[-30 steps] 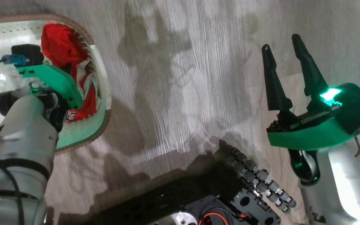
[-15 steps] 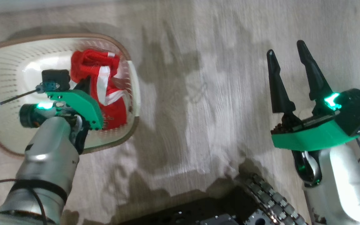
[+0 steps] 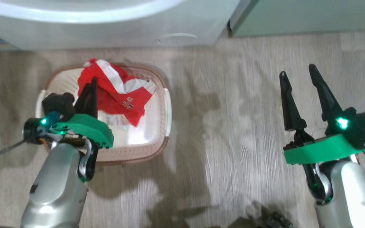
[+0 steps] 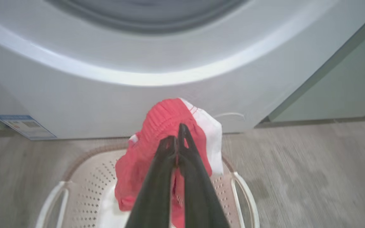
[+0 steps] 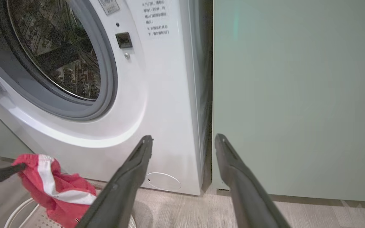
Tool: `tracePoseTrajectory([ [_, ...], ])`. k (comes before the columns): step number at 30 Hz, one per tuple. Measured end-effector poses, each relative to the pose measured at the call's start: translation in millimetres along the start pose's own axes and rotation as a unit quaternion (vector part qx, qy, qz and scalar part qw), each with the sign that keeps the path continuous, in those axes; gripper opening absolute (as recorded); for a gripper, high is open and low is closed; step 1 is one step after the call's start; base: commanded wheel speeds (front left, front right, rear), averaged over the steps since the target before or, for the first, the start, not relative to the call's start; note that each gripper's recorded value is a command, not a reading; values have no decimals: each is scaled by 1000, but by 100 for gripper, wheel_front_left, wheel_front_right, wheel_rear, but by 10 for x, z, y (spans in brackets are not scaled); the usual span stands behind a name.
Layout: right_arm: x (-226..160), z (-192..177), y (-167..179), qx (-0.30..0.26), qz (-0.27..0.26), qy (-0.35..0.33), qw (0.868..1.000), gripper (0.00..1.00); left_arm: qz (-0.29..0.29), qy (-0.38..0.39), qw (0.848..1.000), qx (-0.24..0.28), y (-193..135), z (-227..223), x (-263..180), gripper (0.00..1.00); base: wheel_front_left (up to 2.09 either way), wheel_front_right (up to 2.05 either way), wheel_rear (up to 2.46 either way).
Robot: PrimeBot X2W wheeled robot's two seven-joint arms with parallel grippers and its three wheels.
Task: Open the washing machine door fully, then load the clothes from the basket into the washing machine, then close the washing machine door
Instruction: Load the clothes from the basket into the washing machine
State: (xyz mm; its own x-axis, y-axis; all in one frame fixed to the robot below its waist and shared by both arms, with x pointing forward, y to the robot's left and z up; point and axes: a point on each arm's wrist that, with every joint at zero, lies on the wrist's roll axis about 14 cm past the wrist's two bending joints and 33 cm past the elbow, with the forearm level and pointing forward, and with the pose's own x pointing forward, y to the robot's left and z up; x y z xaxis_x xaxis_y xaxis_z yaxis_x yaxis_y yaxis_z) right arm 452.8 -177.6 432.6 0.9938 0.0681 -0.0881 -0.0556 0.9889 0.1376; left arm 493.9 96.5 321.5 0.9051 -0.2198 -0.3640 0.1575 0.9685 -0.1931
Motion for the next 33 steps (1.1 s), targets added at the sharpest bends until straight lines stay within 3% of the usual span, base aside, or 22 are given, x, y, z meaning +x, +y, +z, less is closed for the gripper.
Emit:
tracePoseTrajectory([
  [5, -107, 258, 137, 5, 15, -23, 1000, 100, 34, -108, 994, 6, 154, 744, -389, 0, 0, 0, 0],
  [17, -356, 665, 331, 5, 38, -61, 997, 100, 97, -258, 961, 34, 437, 1719, -1268, 0, 0, 0, 0],
  [24, -600, 775, 334, 3, 36, -70, 997, 100, 114, -287, 950, 51, 451, 1810, -1717, 0, 0, 0, 0],
  [33, -913, 829, 258, 1, 21, -74, 997, 100, 99, -271, 955, 68, 273, 1690, -2061, 0, 0, 0, 0],
])
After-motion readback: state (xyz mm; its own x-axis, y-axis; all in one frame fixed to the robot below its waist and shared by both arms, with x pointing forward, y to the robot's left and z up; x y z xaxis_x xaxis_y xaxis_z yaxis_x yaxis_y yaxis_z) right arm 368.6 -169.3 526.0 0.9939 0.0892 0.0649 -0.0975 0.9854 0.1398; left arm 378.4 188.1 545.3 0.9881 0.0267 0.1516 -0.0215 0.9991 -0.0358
